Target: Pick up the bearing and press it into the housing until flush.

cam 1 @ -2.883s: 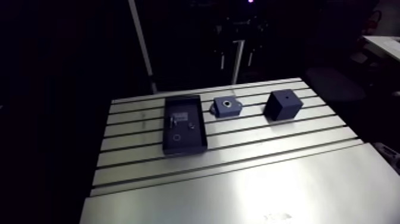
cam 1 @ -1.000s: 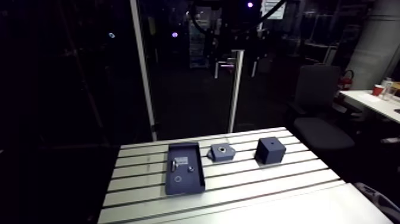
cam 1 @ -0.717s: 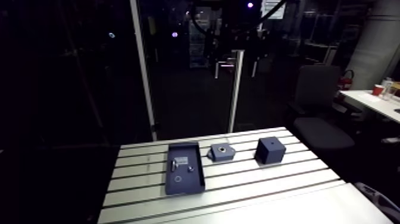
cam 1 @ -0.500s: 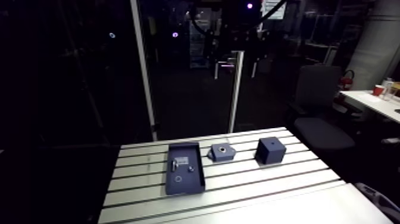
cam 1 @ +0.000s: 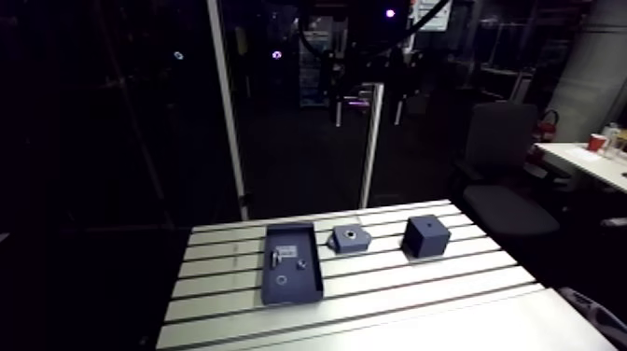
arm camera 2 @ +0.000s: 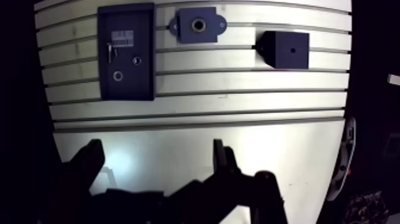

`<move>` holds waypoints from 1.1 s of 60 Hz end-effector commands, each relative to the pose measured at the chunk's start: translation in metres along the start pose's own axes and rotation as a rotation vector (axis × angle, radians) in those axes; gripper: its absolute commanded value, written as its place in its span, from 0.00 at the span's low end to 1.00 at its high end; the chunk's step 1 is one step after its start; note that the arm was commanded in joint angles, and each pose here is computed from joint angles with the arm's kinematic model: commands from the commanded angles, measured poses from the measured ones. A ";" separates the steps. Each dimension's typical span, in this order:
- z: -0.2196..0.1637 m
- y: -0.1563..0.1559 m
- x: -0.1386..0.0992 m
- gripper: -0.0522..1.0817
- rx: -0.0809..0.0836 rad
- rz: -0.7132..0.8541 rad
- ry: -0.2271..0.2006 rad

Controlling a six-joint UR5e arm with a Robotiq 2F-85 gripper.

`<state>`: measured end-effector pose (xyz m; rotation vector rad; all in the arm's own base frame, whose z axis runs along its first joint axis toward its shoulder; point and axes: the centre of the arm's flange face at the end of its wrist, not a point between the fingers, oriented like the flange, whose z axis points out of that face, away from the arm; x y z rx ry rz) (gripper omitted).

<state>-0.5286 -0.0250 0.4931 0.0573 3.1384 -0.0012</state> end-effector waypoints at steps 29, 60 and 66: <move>0.007 -0.023 0.004 0.05 -0.009 -0.033 0.002; 0.003 -0.022 0.008 0.05 -0.010 -0.033 0.010; 0.004 -0.022 0.008 0.05 -0.009 -0.033 0.009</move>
